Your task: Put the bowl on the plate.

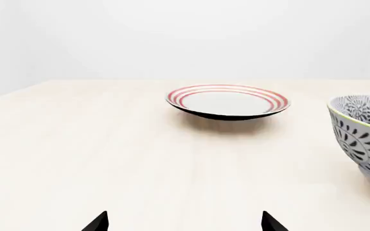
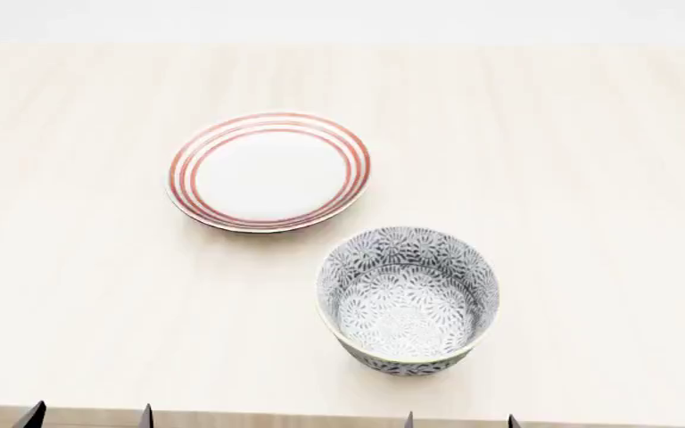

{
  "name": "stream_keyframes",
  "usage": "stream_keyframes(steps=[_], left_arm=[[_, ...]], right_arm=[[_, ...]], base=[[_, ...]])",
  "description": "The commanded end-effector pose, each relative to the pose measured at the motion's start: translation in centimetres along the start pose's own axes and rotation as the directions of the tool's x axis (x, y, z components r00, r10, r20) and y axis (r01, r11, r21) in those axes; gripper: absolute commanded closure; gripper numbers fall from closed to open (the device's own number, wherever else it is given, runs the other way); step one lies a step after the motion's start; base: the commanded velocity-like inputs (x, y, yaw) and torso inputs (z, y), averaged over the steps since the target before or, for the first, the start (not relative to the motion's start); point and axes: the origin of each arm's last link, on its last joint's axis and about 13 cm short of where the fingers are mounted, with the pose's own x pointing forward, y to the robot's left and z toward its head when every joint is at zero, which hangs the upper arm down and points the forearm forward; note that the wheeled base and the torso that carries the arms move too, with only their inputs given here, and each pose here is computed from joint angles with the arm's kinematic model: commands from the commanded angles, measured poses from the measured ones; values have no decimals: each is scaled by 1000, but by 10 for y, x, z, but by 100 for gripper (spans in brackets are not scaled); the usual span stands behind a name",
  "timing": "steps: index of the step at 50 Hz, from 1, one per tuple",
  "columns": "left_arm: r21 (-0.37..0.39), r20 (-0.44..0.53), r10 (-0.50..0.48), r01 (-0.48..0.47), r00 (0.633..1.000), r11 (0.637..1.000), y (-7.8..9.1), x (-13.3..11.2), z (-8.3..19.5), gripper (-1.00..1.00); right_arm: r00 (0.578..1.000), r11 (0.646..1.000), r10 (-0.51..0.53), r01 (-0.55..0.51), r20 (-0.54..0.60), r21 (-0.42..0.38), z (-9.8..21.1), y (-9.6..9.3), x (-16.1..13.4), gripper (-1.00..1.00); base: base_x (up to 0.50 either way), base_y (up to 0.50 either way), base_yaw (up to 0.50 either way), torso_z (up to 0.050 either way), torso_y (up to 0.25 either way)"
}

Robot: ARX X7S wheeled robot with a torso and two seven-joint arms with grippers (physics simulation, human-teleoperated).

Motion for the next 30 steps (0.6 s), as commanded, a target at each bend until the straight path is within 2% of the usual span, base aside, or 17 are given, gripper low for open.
stream_keyframes(steps=[1,4,6,8,9,11,13,14,16,18,19,21,25,28,30], left_arm=[[0,8,-3,3,1000,1000,0,1,3,-100],[12,38,-7,7,999,1000,1,2,9,-100],[34,70,31,-33,997,999,5,3,21,-100],[-11,97,57,-56,994,998,12,-1,33,-100],[1,117,87,-88,989,996,16,-7,44,-100],[-8,141,132,-132,981,991,20,-13,53,-100],[-29,194,161,-159,968,987,26,-28,66,-100],[-54,215,170,-162,962,985,28,-35,73,-100],[-141,253,201,-170,946,975,38,-57,88,-100],[-168,280,238,-196,930,966,45,-69,96,-100],[-175,305,278,-233,911,956,50,-78,102,-100],[-171,329,315,-272,890,947,56,-83,108,-100],[-167,335,332,-291,882,942,61,-81,110,-100],[-147,365,318,-283,875,948,61,-81,110,-100],[-145,364,325,-291,873,946,61,-80,110,-100]], right_arm=[[999,1000,-5,6,37,-12,4,0,0,-100],[997,998,14,-19,73,68,13,-3,-3,-100],[997,999,4,-8,79,51,20,-6,-5,-100],[993,999,-1,-5,116,52,33,-9,-11,-100],[989,997,-18,7,150,71,45,-13,-20,-100],[983,999,-14,5,182,47,56,-17,-32,-100],[970,994,-94,80,225,69,68,-25,-49,-100],[965,994,-91,72,245,86,73,-28,-56,-100],[941,988,-123,85,316,131,88,-35,-79,-100],[923,982,-164,119,348,149,93,-39,-93,-100],[908,976,-193,137,373,171,97,-42,-105,-100],[885,971,-228,175,406,165,101,-44,-114,-100],[859,966,-249,188,448,176,103,-47,-116,-100],[847,956,-294,266,442,127,99,-49,-109,-100],[840,952,-305,274,448,134,99,-51,-108,-100]], base=[[0,0,0,0,0],[0,0,0,0,0],[0,0,0,0,0],[0,0,0,0,0],[0,0,0,0,0],[0,0,0,0,0],[0,0,0,0,0],[0,0,0,0,0],[0,0,0,0,0],[0,0,0,0,0],[0,0,0,0,0],[0,0,0,0,0],[150,0,0,0,0],[500,0,0,0,0],[500,0,0,0,0]])
